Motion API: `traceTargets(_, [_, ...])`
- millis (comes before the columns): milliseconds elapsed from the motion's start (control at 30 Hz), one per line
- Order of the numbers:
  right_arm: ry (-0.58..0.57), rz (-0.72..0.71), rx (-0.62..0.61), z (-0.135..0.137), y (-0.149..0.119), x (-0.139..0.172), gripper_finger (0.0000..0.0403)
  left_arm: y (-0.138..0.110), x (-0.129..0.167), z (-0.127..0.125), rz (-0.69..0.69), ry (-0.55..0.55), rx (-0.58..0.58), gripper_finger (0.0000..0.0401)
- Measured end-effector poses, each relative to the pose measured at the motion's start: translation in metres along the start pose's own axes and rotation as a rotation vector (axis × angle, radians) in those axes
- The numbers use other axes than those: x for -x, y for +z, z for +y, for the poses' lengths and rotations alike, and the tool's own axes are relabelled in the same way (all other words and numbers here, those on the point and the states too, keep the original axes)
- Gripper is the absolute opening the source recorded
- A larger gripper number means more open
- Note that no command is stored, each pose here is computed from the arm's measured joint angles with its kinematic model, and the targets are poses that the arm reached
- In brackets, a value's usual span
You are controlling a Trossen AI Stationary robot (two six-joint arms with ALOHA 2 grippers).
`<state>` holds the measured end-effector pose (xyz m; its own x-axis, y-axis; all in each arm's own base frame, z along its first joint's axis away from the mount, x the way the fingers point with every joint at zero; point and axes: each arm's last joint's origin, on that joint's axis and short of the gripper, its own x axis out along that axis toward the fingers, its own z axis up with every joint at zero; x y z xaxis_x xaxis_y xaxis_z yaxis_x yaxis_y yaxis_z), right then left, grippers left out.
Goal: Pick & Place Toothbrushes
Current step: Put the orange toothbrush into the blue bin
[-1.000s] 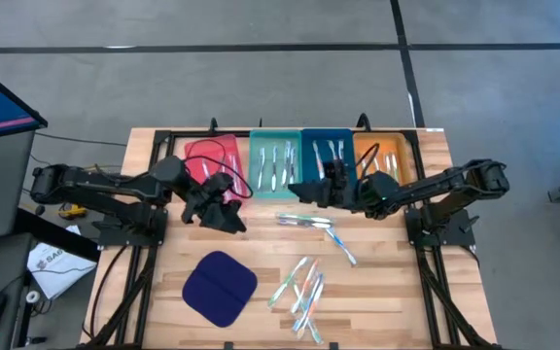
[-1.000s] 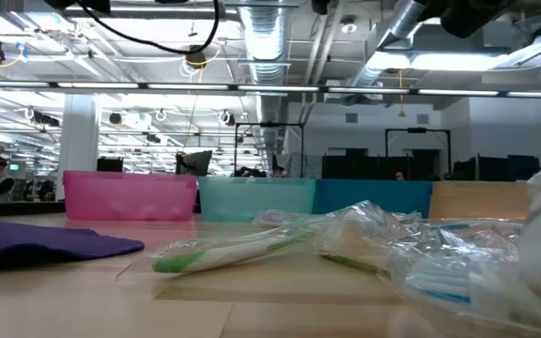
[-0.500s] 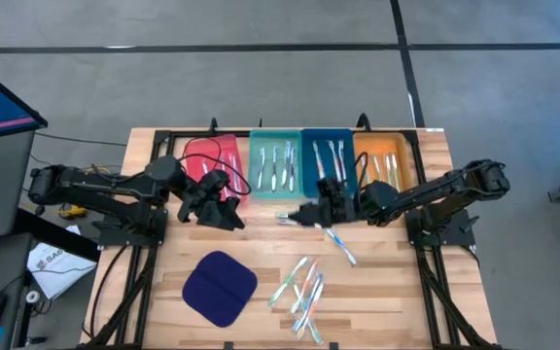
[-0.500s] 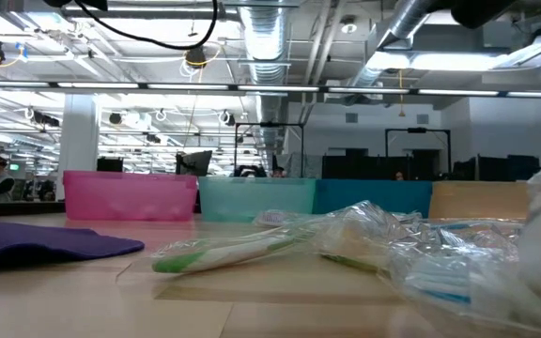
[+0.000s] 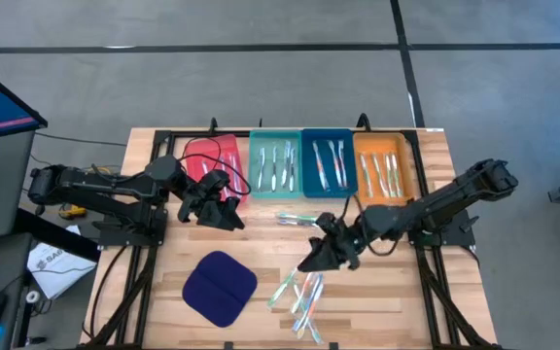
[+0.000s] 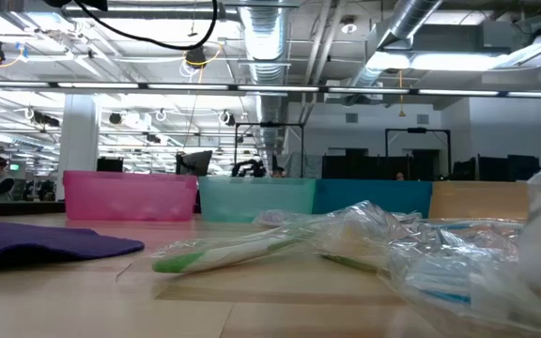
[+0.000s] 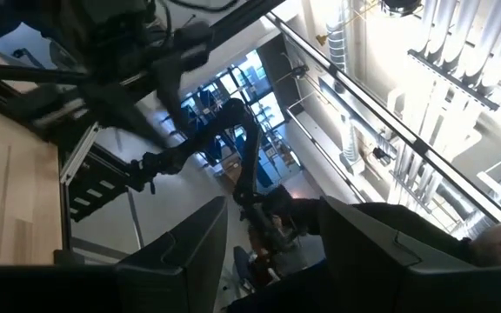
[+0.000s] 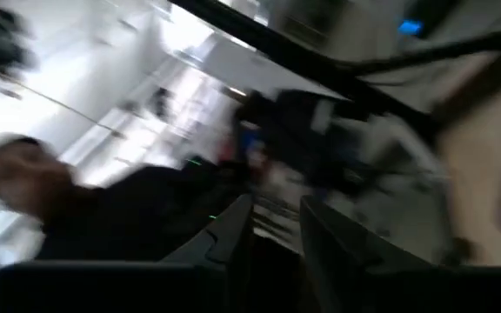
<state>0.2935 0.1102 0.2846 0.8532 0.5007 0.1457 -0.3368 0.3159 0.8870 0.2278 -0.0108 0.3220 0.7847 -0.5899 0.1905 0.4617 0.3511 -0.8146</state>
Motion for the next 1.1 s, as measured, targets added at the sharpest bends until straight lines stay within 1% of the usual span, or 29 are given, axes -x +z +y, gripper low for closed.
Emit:
traceTargets(100, [-0.155, 0.061, 0.070, 0.004, 0.007, -0.002, 0.0079, 0.000, 0.000, 0.000, 0.001, 0.001, -0.003, 0.0177])
traceTargets(167, [-0.245, 0.110, 0.151, 0.013, 0.016, -0.005, 0.0073, 0.000, 0.000, 0.000, 0.000, 0.001, -0.004, 0.0177])
traceTargets(233, [-0.328, 0.183, 0.292, 0.021, 0.023, -0.007, 0.0071, 0.000, 0.000, 0.000, 0.001, 0.001, -0.004, 0.0177])
traceTargets(300, [-0.379, 0.272, 0.450, 0.029, 0.027, -0.010, 0.0071, 0.000, 0.000, 0.000, 0.001, 0.002, -0.005, 0.0177])
traceTargets(367, [-0.425, 0.380, 0.594, 0.033, 0.028, -0.012, 0.0071, 0.000, 0.000, 0.000, 0.000, 0.001, -0.006, 0.0177])
traceTargets(400, [-0.455, 0.444, 0.643, 0.033, 0.027, -0.011, 0.0071, 0.000, 0.000, 0.000, 0.000, 0.002, -0.006, 0.0177])
traceTargets(467, [-0.515, 0.533, 0.718, 0.032, 0.026, -0.011, 0.0071, 0.000, 0.000, 0.000, 0.000, 0.002, -0.011, 0.0177])
traceTargets(500, [-0.571, 0.562, 0.741, 0.030, 0.025, -0.009, 0.0071, 0.000, 0.000, 0.000, 0.000, 0.002, -0.020, 0.0177])
traceTargets(567, [-0.671, 0.623, 0.760, 0.024, 0.024, -0.006, 0.0071, -0.001, -0.001, 0.000, 0.004, -0.002, -0.024, 0.0177])
traceTargets(633, [-0.723, 0.693, 0.766, 0.014, 0.021, -0.006, 0.0072, -0.002, -0.002, -0.001, 0.010, -0.005, -0.022, 0.0177])
traceTargets(733, [-0.742, 0.738, 0.768, 0.002, 0.016, -0.013, 0.0072, -0.004, -0.003, -0.001, 0.015, -0.006, -0.018, 0.0177])
traceTargets(867, [-0.769, 0.805, 0.741, -0.014, 0.002, -0.026, 0.0072, -0.007, -0.005, -0.003, -0.005, 0.001, -0.015, 0.0177])
traceTargets(933, [-0.772, 0.876, 0.767, -0.021, -0.004, -0.033, 0.0072, -0.009, -0.008, -0.004, -0.023, 0.007, -0.013, 0.0177])
traceTargets(1000, [-0.740, 0.990, 0.857, -0.027, -0.011, -0.041, 0.0072, -0.011, -0.010, -0.005, -0.048, 0.017, -0.023, 0.0177])
traceTargets(1100, [-0.622, 1.216, 1.073, -0.029, -0.023, -0.049, 0.0072, -0.016, -0.014, -0.008, -0.103, 0.042, -0.037, 0.0177])
